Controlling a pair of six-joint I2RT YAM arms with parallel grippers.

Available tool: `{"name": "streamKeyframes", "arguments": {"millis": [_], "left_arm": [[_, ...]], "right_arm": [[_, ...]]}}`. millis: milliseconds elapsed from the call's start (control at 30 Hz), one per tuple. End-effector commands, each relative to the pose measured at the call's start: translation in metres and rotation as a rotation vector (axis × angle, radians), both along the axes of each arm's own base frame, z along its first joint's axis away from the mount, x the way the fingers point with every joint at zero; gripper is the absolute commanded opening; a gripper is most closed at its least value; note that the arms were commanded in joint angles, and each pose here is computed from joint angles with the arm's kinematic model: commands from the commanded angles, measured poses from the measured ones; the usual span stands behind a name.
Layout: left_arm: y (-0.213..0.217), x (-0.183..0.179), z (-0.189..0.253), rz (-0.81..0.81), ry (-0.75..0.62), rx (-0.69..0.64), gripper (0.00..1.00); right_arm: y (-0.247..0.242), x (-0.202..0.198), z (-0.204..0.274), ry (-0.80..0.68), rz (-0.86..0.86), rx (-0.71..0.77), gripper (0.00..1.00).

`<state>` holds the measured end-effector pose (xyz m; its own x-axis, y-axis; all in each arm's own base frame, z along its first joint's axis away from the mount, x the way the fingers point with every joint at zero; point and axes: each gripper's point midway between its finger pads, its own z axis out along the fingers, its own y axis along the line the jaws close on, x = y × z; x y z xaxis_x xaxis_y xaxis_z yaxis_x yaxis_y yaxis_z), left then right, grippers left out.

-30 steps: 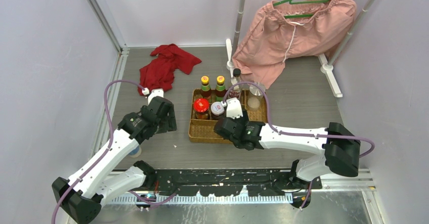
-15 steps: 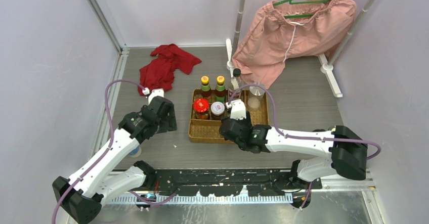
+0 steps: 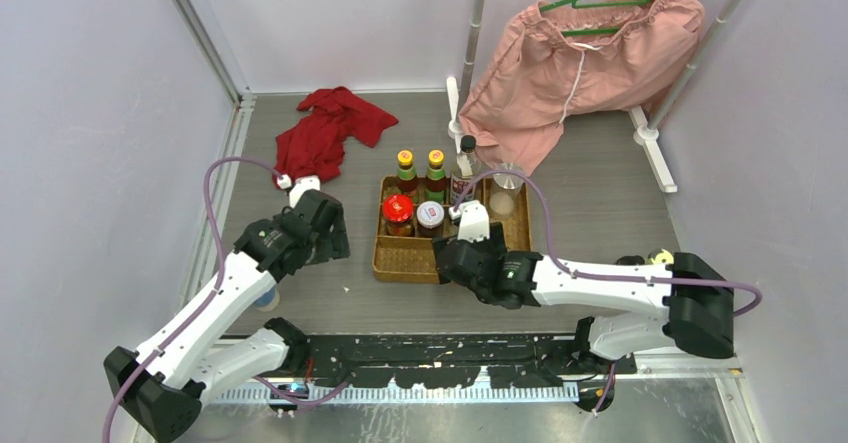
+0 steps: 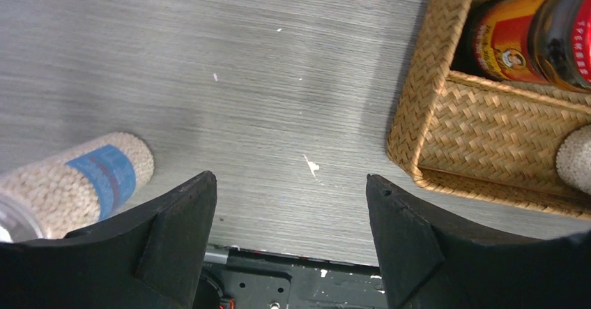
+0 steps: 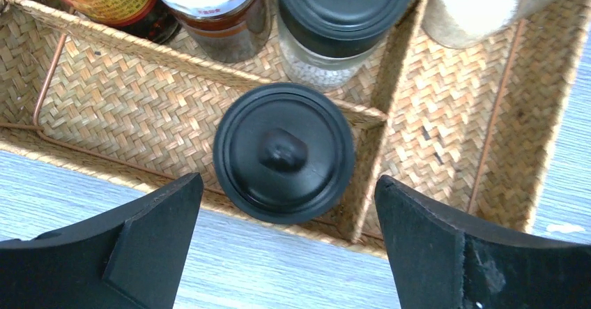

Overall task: Organize the condiment bottles
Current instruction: Place the bottle in the storage box, then pick up the bottle from the corner of the board.

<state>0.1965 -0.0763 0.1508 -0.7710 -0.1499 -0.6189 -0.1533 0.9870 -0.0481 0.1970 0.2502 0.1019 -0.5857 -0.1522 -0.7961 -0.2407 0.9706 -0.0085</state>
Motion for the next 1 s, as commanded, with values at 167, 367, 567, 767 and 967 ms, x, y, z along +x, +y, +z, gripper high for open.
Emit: {"name": "streamKeyframes", "arguments": {"millis": [167,367,567,767,967], "left_arm": [[0.067,-0.035,0.042,0.564,0.059,0.162,1.00],[0.089,-0.053,0.047,0.813,0.064,0.232,1.00],[0.112,-0.074,0.028,1.012,0.079,0.207,1.00],[0.127,-0.070,0.047,1.054,0.088,0.215,1.00],[0.144,-0.095,0.041,1.122,0.104,0.212,1.00]], "right_arm": [[-0.025,0.001,0.070,-0.083,-0.070,0.089,1.00],[-0.037,-0.003,0.103,-0.088,-0.053,0.064,1.00],[-0.045,-0.006,0.111,-0.087,-0.061,0.061,1.00],[-0.041,-0.007,0.106,-0.066,-0.061,0.061,1.00],[-0.037,-0.006,0.103,-0.060,-0.059,0.052,1.00]]}}
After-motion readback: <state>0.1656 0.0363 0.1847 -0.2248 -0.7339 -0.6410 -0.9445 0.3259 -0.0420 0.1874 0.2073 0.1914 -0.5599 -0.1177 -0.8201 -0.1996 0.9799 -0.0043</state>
